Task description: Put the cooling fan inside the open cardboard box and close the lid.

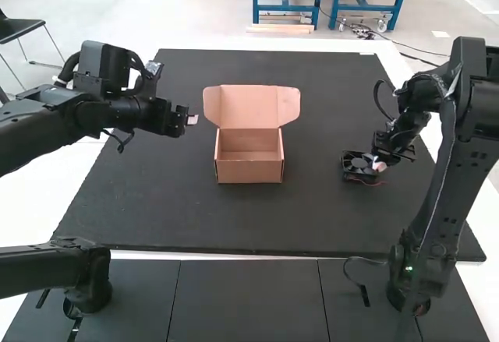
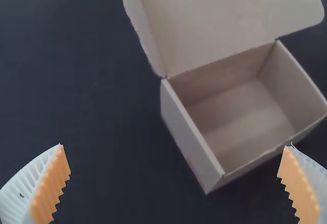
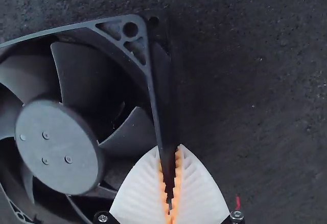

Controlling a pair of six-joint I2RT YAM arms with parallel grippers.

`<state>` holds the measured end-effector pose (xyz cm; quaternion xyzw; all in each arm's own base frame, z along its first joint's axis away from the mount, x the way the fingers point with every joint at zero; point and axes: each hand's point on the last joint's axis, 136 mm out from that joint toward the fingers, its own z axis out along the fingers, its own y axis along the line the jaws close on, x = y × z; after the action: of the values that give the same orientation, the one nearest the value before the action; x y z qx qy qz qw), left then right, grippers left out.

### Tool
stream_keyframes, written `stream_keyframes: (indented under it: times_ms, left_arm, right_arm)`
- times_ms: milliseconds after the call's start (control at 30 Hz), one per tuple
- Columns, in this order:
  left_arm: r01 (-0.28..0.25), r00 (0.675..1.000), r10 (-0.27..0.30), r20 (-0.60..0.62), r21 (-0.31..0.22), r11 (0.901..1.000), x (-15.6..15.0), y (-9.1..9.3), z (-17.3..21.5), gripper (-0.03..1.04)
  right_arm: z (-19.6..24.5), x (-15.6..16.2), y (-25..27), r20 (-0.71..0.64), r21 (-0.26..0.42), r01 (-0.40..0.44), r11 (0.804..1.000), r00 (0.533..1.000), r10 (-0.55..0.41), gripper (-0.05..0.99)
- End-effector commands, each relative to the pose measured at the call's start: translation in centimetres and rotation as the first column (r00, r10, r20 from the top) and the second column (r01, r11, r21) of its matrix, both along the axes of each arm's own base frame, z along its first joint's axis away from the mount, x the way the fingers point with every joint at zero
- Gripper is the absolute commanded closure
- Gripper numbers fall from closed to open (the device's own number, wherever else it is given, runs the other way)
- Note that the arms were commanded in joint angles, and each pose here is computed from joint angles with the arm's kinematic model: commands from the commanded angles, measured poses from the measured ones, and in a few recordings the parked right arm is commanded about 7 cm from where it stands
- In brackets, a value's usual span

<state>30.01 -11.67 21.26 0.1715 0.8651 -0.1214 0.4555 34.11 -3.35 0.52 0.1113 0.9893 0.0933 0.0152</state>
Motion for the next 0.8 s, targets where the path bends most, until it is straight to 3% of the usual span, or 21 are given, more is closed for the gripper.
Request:
stream_keyframes:
  times_ms: [0, 233, 767]
  left_arm:
    - [0.016, 0.999, -0.016, 0.038, 0.010, 0.9998, -0.6, 0.1, 1.0, 0.05]
    - [0.021, 1.000, -0.021, 0.013, 0.022, 0.9995, -1.6, 0.4, 0.3, 0.05]
    - [0.018, 1.000, -0.018, -0.001, 0.021, 0.9996, -2.7, 0.8, -0.2, 0.05]
  right_arm:
    - [4.2, 1.7, 0.5, 0.114, 0.047, 0.045, 0.998, 0.992, -0.050, 0.96]
    - [8.2, 0.3, 2.0, 0.173, 0.093, 0.034, 0.995, 0.984, -0.050, 0.96]
    - [12.1, -6.9, 5.1, 0.217, 0.166, 0.000, 0.986, 0.975, -0.036, 0.96]
